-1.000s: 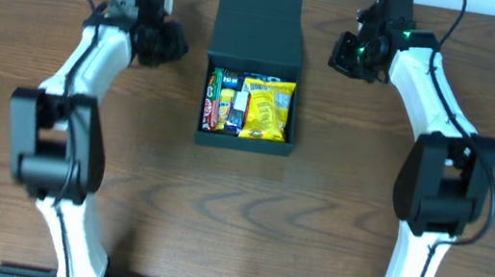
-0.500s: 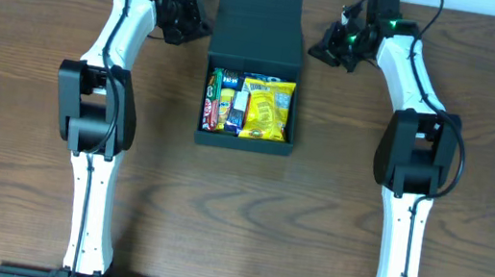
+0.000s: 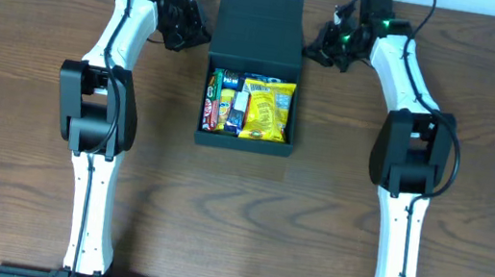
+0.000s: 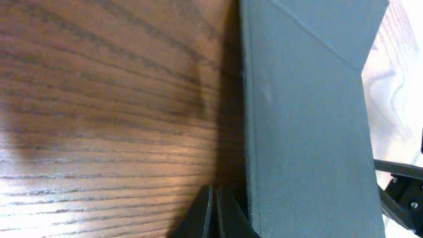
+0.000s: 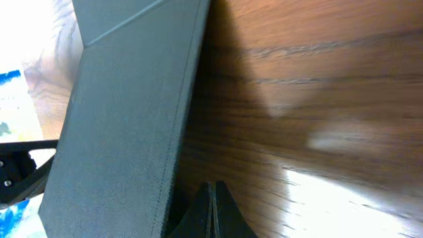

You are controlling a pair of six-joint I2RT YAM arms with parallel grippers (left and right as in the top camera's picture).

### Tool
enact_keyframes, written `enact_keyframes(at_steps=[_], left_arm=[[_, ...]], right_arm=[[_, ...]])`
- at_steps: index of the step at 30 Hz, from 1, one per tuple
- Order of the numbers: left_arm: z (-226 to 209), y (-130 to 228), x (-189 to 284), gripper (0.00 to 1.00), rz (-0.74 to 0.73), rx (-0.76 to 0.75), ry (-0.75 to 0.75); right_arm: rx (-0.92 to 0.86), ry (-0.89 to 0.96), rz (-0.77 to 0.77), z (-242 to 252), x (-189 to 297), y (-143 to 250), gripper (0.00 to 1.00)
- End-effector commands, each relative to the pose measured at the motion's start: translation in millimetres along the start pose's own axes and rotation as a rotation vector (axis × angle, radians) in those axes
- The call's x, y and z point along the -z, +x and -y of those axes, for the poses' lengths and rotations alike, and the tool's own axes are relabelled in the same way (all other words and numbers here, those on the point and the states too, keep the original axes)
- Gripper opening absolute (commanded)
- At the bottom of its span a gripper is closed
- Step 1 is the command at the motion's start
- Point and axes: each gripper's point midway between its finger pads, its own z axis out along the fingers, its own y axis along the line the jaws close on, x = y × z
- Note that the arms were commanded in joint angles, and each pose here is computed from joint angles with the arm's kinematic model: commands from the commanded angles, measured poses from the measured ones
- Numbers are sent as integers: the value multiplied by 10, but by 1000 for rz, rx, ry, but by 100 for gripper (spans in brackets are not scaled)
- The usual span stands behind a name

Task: Pack container
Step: 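Move both grippers to the box lid's top edge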

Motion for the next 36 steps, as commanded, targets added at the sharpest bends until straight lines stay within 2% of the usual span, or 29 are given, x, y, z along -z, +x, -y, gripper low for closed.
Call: enact_keyframes(at_steps=[1, 17, 23, 36], left_arm=[[-70, -45, -63, 6, 6, 13, -18], [51, -26, -124, 6, 11, -19, 3], [76, -53, -123, 6, 20, -29, 14], [421, -189, 92, 6, 31, -169, 250]], right_arm=[[11, -20, -11, -104, -71, 31, 1], [102, -126, -11, -382, -116, 28, 1], [220, -243, -29, -593, -76, 62, 1], [339, -443, -35, -764, 351, 0, 1]])
